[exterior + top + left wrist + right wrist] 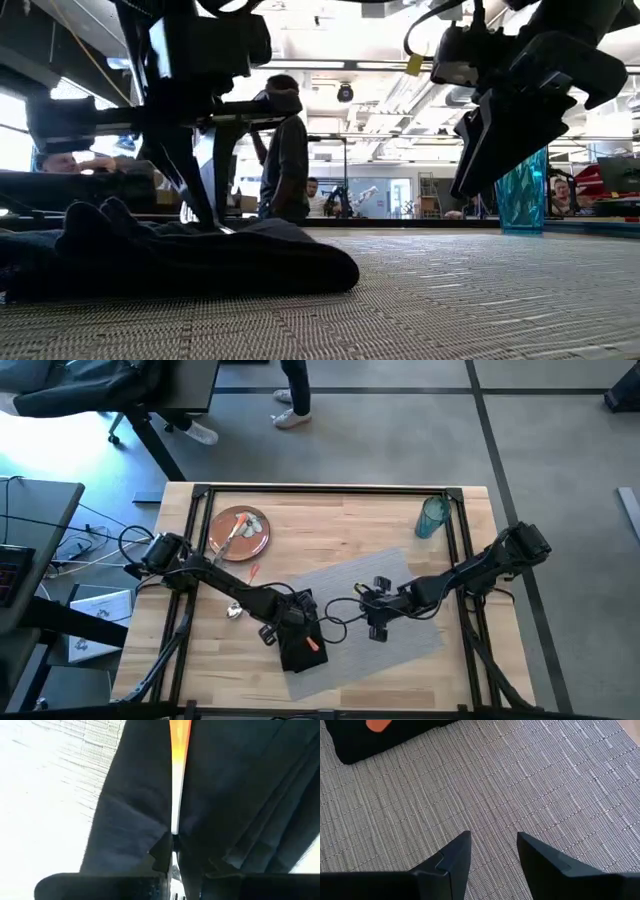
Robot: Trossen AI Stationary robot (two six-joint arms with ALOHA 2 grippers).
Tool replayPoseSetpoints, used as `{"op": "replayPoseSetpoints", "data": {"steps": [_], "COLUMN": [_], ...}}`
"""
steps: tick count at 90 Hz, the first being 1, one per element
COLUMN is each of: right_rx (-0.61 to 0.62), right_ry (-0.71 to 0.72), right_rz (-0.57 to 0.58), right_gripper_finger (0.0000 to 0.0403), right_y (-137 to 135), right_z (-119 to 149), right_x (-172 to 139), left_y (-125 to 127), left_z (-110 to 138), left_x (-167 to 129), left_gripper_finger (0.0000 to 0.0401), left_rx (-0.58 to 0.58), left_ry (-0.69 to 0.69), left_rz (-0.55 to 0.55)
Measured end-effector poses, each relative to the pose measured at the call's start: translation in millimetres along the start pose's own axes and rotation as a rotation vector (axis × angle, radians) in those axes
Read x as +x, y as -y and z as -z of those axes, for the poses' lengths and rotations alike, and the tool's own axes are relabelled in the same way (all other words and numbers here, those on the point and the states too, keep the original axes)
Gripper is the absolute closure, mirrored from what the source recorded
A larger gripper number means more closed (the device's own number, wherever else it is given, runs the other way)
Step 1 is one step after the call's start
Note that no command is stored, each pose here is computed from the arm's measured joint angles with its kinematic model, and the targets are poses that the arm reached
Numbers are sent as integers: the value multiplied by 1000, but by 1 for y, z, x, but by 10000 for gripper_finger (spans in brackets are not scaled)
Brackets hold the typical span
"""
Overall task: Set table place
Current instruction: Put the orange fork on the black napkin
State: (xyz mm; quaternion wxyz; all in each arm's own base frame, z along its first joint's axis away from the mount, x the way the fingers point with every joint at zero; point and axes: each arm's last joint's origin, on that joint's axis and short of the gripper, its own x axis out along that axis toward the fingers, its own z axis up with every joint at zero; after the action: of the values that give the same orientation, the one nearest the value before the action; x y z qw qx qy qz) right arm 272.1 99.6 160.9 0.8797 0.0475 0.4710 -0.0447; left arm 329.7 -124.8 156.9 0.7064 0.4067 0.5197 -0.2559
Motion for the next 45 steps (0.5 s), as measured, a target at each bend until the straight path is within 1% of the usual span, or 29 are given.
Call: {"op": "replayPoseSetpoints", "data": {"steps": [17, 30, 45], "right_rx": [-8, -17, -19], "right_ry": [0, 0, 2], "right_rz": [0, 0, 0], "right_gripper_finger": [256, 256, 256], "right_y": [0, 0, 0], "right_z": [0, 0, 0], "right_x": [0, 0, 0], "left_y": [-2, -8, -14], "left_z": [1, 5, 10], "left_x": [0, 2, 3], "left_gripper_finger": [394, 394, 394], "left_rx": [161, 273, 349], "left_ry": [-7, -6, 9], "left_rz": [-10, -13, -1]}}
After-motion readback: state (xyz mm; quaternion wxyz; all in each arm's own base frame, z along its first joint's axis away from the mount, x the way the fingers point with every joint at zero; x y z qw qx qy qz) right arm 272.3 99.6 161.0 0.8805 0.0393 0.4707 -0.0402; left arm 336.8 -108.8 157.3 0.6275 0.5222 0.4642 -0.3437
